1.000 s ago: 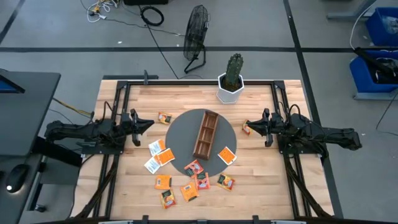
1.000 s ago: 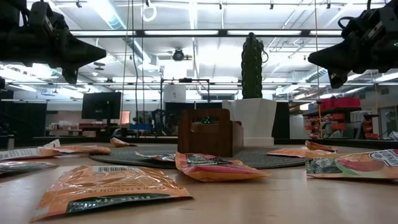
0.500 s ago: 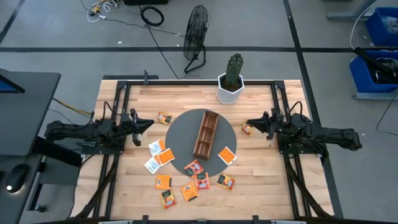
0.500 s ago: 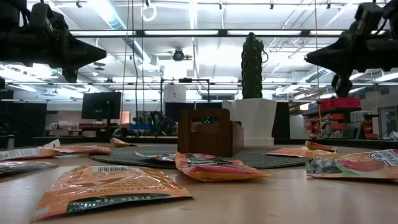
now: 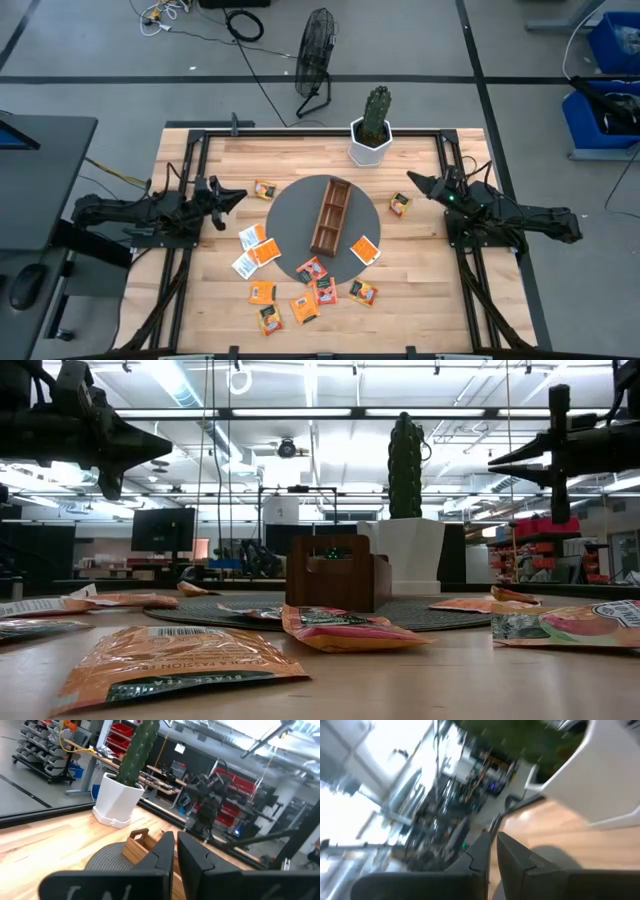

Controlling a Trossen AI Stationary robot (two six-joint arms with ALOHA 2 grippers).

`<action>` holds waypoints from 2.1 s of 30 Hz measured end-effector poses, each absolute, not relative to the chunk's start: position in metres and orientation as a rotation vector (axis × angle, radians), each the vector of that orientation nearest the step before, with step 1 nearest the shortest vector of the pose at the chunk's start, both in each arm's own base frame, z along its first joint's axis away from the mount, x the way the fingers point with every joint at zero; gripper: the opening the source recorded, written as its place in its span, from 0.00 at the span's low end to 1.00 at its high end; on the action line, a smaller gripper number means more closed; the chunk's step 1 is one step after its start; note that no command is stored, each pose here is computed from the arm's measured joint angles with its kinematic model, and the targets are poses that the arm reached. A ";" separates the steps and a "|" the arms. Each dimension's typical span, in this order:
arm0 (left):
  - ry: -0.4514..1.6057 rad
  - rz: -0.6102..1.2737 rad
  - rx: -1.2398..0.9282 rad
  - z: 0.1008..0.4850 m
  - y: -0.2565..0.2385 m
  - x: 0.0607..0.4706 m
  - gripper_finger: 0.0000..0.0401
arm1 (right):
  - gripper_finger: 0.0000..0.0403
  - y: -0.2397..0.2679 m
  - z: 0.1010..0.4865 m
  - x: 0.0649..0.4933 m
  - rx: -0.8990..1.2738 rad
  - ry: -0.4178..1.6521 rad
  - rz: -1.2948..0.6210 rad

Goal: Pick & Place Tea
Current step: Put the orange tea bag into the top section of the wooden organizer

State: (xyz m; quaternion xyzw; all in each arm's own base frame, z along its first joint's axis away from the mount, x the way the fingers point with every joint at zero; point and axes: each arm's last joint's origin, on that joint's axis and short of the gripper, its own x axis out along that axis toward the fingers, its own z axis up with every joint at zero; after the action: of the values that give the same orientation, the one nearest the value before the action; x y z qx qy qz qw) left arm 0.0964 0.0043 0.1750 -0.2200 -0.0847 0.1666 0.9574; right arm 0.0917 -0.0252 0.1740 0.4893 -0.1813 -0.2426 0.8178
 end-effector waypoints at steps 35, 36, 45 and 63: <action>-0.201 0.385 -0.559 0.174 0.006 0.096 0.06 | 0.00 -0.020 0.200 0.093 1.102 0.379 -0.757; -0.201 0.384 -0.561 0.174 0.006 0.096 0.06 | 0.00 -0.019 0.199 0.095 1.114 0.413 -0.767; -0.207 0.382 -0.586 0.174 0.006 0.096 0.06 | 0.07 -0.020 0.203 0.127 1.093 0.633 -0.684; -0.233 0.369 -0.713 0.175 0.006 0.096 0.06 | 0.45 -0.074 0.207 0.159 0.761 0.966 -0.709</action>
State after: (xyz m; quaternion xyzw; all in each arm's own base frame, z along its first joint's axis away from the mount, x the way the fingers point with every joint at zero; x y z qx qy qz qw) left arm 0.0959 0.0057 0.1745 -0.3461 -0.1129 0.1794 0.9140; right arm 0.1589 -0.0737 0.2075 0.3494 0.4434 -0.3256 0.7585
